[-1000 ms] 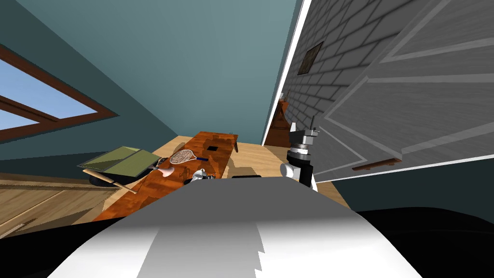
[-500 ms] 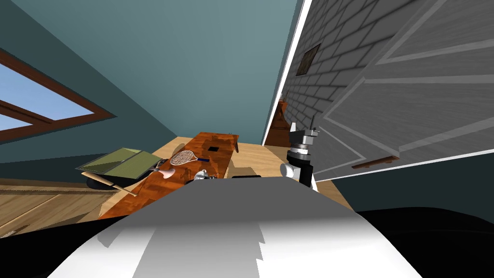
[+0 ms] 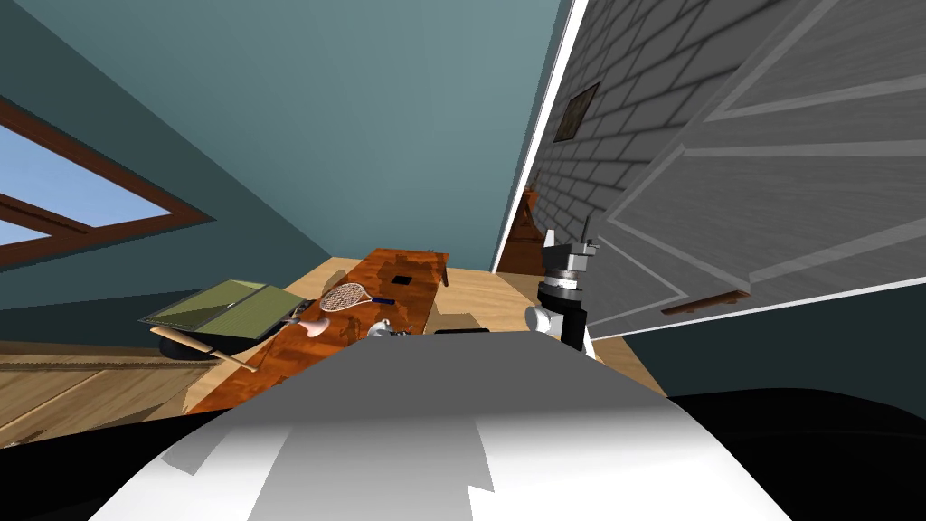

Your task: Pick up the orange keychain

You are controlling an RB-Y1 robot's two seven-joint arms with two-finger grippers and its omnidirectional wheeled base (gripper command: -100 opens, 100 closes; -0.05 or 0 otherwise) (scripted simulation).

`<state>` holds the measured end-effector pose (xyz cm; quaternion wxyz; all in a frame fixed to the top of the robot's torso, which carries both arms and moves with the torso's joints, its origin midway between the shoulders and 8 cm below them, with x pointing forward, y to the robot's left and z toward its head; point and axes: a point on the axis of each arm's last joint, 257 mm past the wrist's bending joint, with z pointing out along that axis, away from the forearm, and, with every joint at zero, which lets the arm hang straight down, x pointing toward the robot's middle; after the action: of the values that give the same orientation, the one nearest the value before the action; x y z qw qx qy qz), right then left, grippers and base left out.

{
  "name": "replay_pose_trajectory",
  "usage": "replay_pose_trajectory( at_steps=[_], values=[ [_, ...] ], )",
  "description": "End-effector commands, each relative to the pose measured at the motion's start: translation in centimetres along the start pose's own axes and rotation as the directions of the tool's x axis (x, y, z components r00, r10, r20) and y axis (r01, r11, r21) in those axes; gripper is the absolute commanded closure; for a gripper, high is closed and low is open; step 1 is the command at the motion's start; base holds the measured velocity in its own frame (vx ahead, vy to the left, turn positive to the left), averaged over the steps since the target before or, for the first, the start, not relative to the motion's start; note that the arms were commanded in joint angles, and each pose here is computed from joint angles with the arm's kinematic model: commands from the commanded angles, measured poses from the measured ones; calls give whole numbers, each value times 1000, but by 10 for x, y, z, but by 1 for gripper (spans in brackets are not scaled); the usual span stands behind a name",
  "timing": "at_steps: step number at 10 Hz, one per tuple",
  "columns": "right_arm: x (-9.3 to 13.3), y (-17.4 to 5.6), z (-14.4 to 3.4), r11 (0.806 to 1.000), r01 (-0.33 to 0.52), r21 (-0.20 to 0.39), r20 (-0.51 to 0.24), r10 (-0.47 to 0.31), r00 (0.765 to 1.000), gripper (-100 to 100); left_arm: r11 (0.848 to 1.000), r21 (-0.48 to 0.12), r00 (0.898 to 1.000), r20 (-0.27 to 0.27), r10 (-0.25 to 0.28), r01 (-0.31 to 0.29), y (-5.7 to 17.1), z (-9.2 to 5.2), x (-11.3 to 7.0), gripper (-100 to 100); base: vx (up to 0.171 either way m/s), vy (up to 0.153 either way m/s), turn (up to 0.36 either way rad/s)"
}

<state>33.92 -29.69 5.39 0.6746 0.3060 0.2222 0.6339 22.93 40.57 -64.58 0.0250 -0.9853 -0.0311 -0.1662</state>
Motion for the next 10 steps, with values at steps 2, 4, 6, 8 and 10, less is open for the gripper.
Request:
replay_pose_trajectory(
  at_steps=[2,4,6,8,10],
  values=[
    [0,0,0,1000,0,0,0,0,1000,0,1000,4,1000,-12,-29,29,4,3,3,-100,9,51,-13],
    [0,0,0,1000,0,0,0,0,1000,0,1000,2,1000,-6,-22,22,5,3,-1,-100,0,0,0],
    [0,0,0,1000,0,0,0,0,1000,0,1000,2,1000,-5,-19,19,5,3,-2,100,0,0,0],
    [0,0,0,1000,0,0,0,0,1000,0,1000,2,1000,-5,-18,18,5,3,-2,100,0,0,0],
    [0,0,0,1000,0,0,0,0,1000,0,1000,3,1000,-5,-18,18,5,3,-1,0,0,0,0]
  ],
)
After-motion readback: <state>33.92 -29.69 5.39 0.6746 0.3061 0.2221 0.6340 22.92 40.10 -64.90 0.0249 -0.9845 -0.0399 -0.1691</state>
